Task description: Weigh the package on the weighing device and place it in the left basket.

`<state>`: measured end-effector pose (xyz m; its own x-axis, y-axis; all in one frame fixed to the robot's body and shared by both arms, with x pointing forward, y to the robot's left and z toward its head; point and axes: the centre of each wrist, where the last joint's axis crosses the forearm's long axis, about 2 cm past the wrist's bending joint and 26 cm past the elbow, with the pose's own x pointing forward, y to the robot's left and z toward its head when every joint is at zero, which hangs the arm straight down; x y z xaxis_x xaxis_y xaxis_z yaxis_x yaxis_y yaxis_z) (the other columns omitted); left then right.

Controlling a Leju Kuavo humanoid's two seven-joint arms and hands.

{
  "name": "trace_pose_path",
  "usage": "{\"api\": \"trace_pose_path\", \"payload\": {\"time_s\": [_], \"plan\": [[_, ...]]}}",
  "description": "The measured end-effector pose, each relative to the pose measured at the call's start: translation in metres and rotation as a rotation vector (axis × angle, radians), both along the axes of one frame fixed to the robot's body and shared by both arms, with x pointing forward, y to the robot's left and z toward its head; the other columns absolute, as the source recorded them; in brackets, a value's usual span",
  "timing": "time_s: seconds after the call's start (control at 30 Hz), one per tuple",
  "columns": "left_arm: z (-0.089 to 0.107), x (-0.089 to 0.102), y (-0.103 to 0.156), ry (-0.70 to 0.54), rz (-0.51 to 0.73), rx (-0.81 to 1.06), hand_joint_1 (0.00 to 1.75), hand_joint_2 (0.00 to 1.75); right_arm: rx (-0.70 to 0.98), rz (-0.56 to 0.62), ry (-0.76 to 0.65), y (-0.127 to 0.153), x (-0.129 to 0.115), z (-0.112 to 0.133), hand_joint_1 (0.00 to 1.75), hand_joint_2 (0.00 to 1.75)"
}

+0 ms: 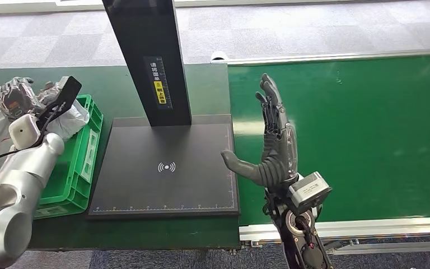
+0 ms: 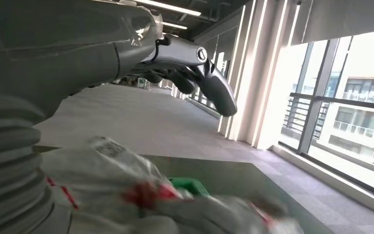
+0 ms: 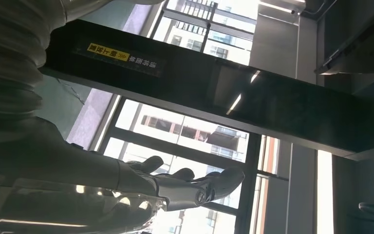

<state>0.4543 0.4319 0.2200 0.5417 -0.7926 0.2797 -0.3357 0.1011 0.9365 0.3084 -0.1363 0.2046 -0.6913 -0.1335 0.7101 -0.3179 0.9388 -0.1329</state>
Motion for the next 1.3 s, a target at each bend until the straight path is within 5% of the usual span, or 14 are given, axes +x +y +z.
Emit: {"api": "trace_pose_path", "payload": {"time_s": [0.4,0.53,0.67,0.83,0.97,1.17,1.3], "plan": [[-0.001,-0.007,0.018,-0.089,0.053,-0.087,0.00,1.75,-0.009,0.002,0.006,0.003,-0.001,0.001,0.00,1.75],[-0.004,-0.007,0.016,-0.121,0.026,-0.200,0.00,0.00,-0.016,-0.001,0.004,0.004,-0.001,0.001,0.00,1.75],[-0.009,-0.005,0.009,-0.220,-0.116,-0.488,0.00,1.75,-0.028,-0.005,0.006,0.003,-0.002,0.000,0.00,1.75],[-0.023,-0.004,-0.026,-0.622,-0.539,-0.940,0.00,1.75,-0.038,-0.031,0.018,0.003,-0.003,-0.003,0.00,1.75],[-0.053,-0.035,-0.087,-0.828,-0.741,-1.192,0.00,1.75,-0.042,-0.051,0.060,0.004,-0.003,-0.005,0.00,1.75],[-0.092,-0.114,-0.190,-0.787,-1.007,-1.298,0.00,1.75,-0.065,-0.091,0.124,0.001,-0.010,-0.025,0.00,1.75],[-0.096,-0.144,-0.228,-0.746,-1.110,-1.359,0.00,1.75,-0.069,-0.113,0.139,-0.005,-0.014,-0.034,0.00,1.75]]}}
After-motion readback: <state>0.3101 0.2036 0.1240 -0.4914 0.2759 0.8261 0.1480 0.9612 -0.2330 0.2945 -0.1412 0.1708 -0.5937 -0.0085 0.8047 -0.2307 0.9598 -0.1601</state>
